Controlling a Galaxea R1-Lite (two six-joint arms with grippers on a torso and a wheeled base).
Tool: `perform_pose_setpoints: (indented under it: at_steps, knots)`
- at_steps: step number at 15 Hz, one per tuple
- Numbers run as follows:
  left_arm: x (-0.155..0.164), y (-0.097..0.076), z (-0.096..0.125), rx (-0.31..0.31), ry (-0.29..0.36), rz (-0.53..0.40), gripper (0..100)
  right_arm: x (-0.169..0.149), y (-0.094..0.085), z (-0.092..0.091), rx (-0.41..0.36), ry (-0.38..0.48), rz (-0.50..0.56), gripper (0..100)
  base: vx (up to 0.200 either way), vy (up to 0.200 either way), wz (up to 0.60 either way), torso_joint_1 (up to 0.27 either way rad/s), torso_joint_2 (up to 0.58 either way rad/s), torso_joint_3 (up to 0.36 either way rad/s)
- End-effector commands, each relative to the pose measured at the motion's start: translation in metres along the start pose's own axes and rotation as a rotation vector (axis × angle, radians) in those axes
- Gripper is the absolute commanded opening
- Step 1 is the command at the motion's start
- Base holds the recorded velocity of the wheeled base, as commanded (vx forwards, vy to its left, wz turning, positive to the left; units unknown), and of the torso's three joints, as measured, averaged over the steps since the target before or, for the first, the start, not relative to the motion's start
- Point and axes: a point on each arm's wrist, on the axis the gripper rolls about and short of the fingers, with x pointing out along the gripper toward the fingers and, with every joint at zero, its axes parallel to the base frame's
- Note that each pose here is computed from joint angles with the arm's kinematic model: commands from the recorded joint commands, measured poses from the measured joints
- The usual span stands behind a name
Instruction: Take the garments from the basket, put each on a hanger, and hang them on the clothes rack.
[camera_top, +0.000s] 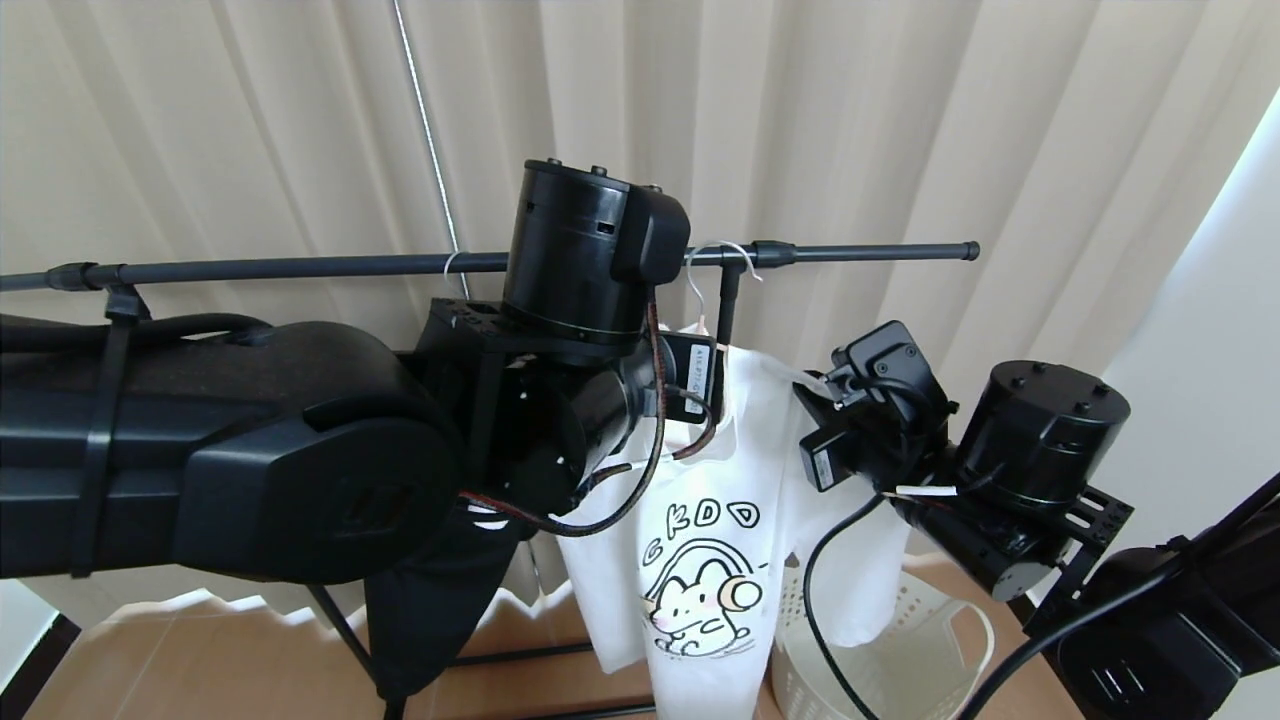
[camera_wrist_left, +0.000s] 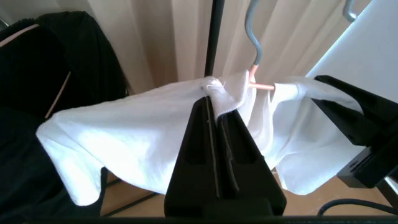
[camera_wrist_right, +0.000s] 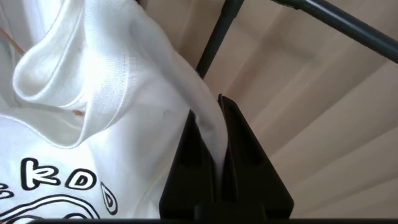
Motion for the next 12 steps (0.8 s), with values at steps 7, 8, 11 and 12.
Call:
perform_pose_setpoints:
  at_steps: [7, 8, 11, 12]
  knots:
    - [-0.013, 0.006, -0.006, 0.014, 0.014, -0.004, 0, -0.006, -0.007, 0.019, 0.071, -0.076, 0.020, 0, 0.000, 0.000, 0.00, 0.000, 0.00, 0.000]
    - [-0.013, 0.007, -0.009, 0.023, 0.025, -0.002, 0, -0.006, -0.007, 0.020, 0.087, -0.081, 0.025, 0, 0.000, 0.000, 0.00, 0.000, 0.00, 0.000]
    - [-0.013, 0.006, -0.012, 0.029, 0.034, -0.004, 0, -0.009, -0.007, 0.022, 0.108, -0.098, 0.067, 0, 0.000, 0.000, 0.00, 0.000, 0.00, 0.000]
    - [-0.012, 0.006, -0.013, 0.031, 0.037, -0.002, 0, -0.010, -0.007, 0.022, 0.109, -0.098, 0.070, 0, 0.000, 0.000, 0.00, 0.000, 0.00, 0.000]
